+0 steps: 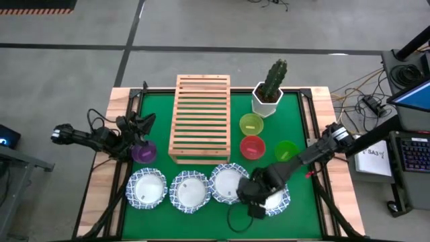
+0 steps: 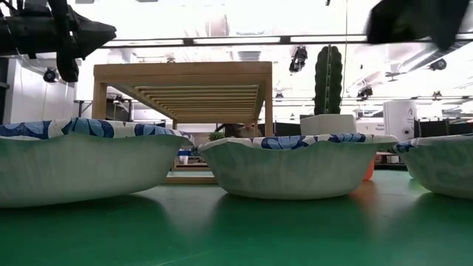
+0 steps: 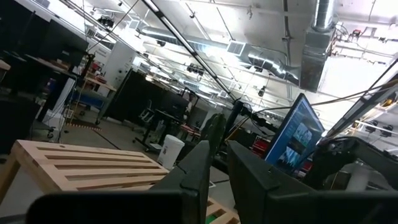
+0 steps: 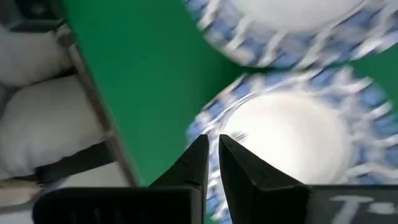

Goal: Place and stack bowls onto a shelf
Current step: Put the white and blue bowl on the shelf

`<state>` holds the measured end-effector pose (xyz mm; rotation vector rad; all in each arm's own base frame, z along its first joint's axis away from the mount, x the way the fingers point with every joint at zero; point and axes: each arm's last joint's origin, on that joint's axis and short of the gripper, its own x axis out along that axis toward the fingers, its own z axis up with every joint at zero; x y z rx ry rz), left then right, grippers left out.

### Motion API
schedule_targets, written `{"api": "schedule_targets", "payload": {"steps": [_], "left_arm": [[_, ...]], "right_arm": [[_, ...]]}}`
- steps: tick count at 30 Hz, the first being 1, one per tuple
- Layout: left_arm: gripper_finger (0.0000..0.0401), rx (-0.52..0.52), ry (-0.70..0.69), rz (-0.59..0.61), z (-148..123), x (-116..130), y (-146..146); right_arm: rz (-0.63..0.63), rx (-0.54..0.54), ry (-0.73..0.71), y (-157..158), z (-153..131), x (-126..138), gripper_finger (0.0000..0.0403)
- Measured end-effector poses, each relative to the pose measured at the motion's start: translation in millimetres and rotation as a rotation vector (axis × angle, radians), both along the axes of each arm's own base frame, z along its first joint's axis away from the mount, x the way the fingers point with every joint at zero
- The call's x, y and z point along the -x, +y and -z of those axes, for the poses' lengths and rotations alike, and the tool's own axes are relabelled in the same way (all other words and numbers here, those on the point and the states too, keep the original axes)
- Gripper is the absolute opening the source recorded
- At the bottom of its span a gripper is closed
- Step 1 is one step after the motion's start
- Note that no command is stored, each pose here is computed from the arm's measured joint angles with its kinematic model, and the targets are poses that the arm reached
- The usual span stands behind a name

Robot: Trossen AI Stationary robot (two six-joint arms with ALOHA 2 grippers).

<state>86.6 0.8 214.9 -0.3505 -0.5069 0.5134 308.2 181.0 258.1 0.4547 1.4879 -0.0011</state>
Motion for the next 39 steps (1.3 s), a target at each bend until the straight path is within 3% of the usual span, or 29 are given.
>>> {"api": "schedule_targets", "payload": {"steps": [5, 10, 17, 25, 33, 39], "left_arm": [[0.004, 0.0, 0.0, 0.0, 0.0, 0.0, 0.0], [0.004, 0.0, 0.001, 0.001, 0.1, -0.1, -0.1], [0.004, 0.006, -0.003, 0.003, 0.0, -0.1, -0.1], [0.004, 0.017, -0.011, 0.009, 0.1, -0.1, -0.1], [0.004, 0.017, -0.011, 0.009, 0.1, -0.2, -0.1], [0.004, 0.017, -0.01, 0.009, 0.2, -0.2, -0.1]], "right_arm": [[0.131, -0.008, 0.056, 18.7, -2.3, 14.7, 0.0043], [0.218, -0.002, 0.104, 33.6, -0.9, 27.5, 0.0099], [0.126, 0.091, 0.037, 48.0, 6.3, 36.3, 0.0174], [0.009, 0.199, 0.052, 62.0, 38.3, 32.8, 0.018], [-0.019, 0.282, -0.031, 64.1, 41.4, 32.4, 0.0177], [-0.017, 0.271, -0.05, 64.5, 48.7, 31.8, 0.0161]]}}
